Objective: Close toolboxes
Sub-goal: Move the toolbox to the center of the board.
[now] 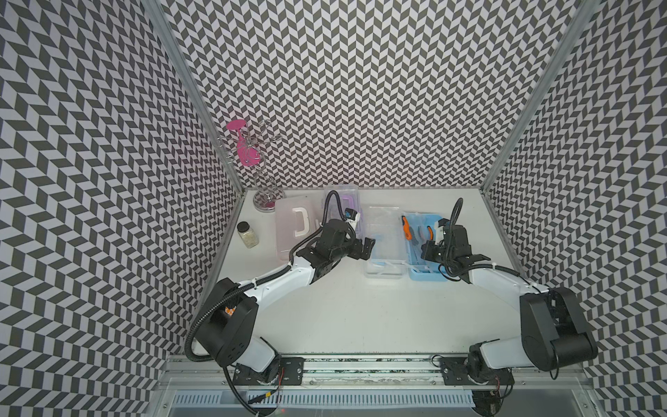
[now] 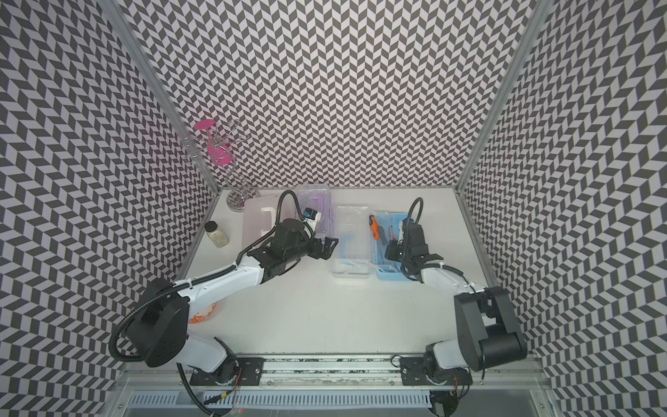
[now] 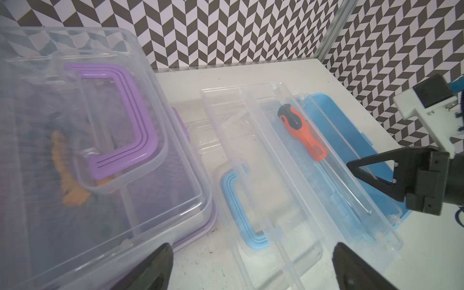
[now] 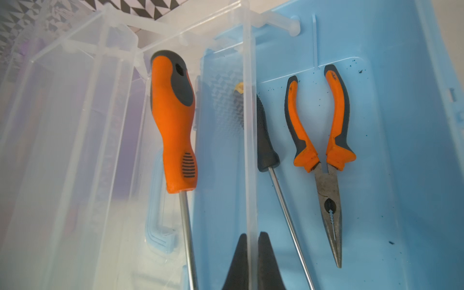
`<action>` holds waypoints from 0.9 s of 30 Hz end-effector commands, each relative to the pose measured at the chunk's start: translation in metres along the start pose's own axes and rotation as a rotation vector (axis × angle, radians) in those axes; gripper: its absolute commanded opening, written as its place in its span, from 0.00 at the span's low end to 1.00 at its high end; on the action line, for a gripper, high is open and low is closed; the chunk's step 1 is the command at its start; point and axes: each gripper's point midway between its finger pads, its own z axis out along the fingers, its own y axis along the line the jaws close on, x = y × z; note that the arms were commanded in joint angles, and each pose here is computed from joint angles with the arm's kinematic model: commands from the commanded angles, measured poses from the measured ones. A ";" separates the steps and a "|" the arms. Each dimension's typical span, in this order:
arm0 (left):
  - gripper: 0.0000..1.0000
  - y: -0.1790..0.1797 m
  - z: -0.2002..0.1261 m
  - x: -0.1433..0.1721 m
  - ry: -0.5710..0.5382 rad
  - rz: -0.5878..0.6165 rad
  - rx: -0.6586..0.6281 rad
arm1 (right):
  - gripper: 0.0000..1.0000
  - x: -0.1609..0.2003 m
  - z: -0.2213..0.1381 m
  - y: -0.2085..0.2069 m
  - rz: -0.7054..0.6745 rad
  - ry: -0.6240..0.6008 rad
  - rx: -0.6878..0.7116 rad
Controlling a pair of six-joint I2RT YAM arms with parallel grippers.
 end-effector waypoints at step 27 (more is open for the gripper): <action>0.99 -0.007 0.009 0.007 0.009 -0.028 0.026 | 0.50 -0.011 -0.007 0.041 -0.038 0.032 -0.104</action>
